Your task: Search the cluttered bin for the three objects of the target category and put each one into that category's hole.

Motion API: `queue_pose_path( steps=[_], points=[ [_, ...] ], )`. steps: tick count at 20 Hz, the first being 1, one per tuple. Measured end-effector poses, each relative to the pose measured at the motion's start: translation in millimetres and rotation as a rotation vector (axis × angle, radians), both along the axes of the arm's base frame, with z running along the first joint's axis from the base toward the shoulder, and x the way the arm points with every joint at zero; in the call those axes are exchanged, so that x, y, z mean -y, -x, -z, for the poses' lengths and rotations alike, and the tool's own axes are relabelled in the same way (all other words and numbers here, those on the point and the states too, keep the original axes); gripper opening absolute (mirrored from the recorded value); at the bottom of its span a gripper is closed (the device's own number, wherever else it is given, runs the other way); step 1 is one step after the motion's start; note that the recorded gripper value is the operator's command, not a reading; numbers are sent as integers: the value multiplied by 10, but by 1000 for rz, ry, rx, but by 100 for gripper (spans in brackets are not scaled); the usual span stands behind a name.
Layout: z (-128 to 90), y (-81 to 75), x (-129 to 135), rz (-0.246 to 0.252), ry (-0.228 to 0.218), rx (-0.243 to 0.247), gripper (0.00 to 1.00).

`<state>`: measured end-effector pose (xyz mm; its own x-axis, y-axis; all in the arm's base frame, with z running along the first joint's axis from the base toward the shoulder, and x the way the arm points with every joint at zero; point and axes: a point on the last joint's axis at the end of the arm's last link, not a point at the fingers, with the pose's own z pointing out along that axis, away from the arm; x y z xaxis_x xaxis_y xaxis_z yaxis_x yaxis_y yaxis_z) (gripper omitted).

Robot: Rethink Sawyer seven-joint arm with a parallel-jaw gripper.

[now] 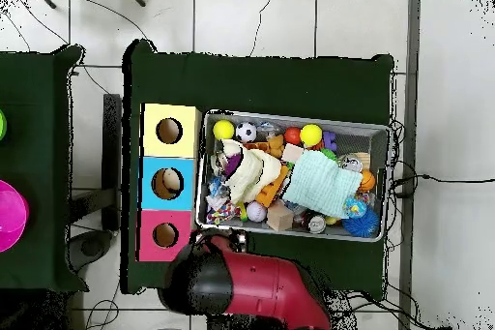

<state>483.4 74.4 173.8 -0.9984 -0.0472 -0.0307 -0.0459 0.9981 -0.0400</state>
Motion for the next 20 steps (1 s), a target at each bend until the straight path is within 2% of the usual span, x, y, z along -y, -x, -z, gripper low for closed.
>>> queue_pose_path(
  steps=[5, 9, 12, 17, 20],
  points=[
    [381, -5, 110, -54, 31, 59, 100],
    [716, 46, 99, -94, 34, 81, 100],
    [956, 106, 86, -111, 28, 70, 100],
    [1360, 210, 65, -119, 12, 12, 100],
    [1526, 256, 56, -120, 6, -18, 100]
  ],
)
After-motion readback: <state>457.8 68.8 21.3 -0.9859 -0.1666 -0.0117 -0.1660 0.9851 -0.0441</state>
